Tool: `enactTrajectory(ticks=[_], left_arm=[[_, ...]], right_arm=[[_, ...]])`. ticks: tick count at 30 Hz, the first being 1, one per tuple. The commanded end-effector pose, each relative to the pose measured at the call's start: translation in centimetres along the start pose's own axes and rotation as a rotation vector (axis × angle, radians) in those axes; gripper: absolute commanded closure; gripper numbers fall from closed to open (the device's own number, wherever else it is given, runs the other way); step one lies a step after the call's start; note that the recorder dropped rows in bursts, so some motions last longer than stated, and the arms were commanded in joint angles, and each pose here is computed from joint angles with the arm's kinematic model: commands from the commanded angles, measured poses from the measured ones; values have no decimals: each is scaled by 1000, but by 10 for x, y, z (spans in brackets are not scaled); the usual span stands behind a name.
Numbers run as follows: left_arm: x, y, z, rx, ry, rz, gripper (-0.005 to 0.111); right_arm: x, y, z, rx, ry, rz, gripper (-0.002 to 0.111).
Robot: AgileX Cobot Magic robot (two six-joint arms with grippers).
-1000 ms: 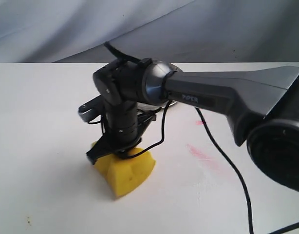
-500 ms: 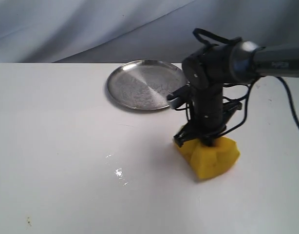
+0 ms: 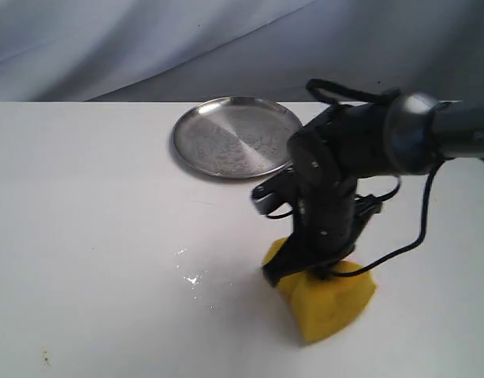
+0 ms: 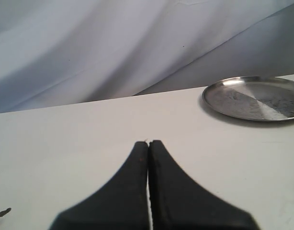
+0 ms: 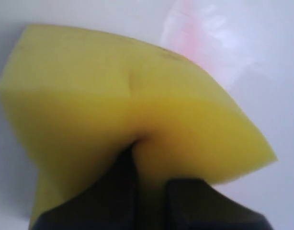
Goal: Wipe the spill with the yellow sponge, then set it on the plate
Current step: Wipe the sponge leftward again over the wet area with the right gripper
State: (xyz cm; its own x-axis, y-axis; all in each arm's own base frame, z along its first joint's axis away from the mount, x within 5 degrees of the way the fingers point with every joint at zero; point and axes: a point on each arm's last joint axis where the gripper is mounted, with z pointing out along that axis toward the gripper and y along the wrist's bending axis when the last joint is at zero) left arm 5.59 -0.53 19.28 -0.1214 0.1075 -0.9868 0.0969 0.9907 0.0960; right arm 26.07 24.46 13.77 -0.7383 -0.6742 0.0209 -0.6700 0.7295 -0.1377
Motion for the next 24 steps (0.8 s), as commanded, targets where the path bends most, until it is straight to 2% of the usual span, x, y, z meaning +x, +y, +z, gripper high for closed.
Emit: enactTrajectory(ticks=[1,4,7,12,17,24], left_arm=[[-2,0,0,-3,-13,-7,107],[-2,0,0,-3,-13,-7,107],[-2,0,0,-3,-13,-7,107],[-2,0,0,-3,-13,-7,107],[-2,0,0,-3,-13,-7,107],[-2,0,0,-3,-13,-7,107]], right_arm=[[-21,75,-20,-137,-157,-72,108],[-41,110,-33,-157,-209,-129,108],[-63,134,-35,-180,-209,-149,108],[-93,144,-27,-136,-172,-183,108],[-103,106,-18,47,-159,-131,108],[-90,27,-2,110,15,4,108]])
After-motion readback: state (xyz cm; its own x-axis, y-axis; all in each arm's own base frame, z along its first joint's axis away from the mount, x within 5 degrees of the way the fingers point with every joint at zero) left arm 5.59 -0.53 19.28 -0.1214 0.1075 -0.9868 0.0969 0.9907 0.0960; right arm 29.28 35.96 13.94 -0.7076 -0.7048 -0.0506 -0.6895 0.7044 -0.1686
